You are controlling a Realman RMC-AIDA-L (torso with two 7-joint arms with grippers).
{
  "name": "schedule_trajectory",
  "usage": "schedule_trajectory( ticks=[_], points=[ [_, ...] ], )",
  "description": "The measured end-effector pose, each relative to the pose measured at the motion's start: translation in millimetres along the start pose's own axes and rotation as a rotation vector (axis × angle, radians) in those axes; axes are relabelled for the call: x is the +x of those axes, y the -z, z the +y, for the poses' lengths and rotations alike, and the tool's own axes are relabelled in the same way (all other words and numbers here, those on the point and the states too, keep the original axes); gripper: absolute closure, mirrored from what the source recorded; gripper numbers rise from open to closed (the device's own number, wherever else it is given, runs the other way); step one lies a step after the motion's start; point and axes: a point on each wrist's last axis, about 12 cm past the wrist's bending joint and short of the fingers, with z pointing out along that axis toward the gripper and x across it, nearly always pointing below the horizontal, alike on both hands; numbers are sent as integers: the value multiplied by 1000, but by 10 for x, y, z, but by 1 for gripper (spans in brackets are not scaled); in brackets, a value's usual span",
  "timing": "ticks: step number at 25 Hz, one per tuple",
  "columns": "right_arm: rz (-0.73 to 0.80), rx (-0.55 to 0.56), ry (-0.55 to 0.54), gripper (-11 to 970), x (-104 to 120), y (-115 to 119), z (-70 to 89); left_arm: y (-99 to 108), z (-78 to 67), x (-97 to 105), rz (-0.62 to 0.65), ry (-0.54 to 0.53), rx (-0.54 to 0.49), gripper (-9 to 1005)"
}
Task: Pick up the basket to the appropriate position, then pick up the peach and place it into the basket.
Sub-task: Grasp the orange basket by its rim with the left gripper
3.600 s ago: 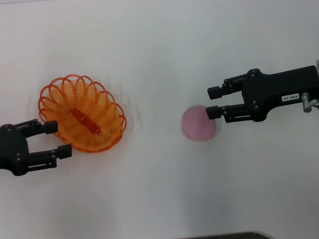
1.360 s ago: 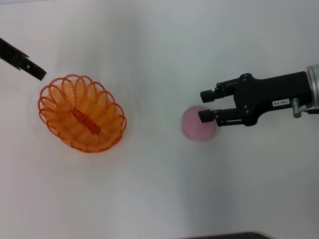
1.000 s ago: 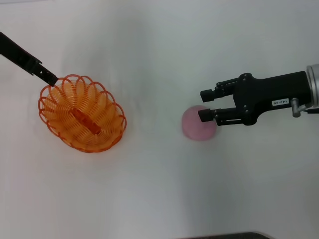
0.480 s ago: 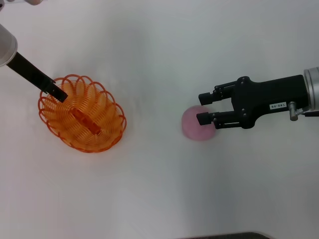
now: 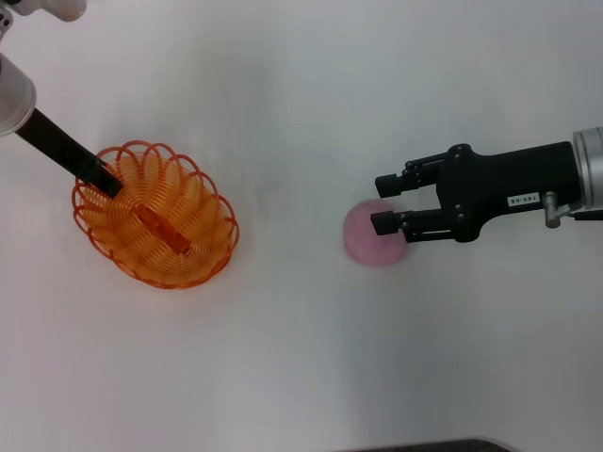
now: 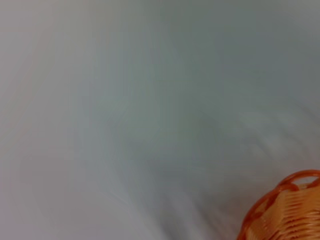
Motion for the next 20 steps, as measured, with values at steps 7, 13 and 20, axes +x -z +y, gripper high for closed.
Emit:
schedule_trajectory(
  ticks=[7,13,20],
  points=[
    [-1,2,-5,408,23,-23,-1,1,11,1,-6,-1,-5,464],
    [0,10,-5,409,28,-23,-10,0,-12,-19,-2,-16,-5,744],
    [2,14,-6,408,31,-23,-14,31,-8,-25,-2,-19,-2,835]
  ],
)
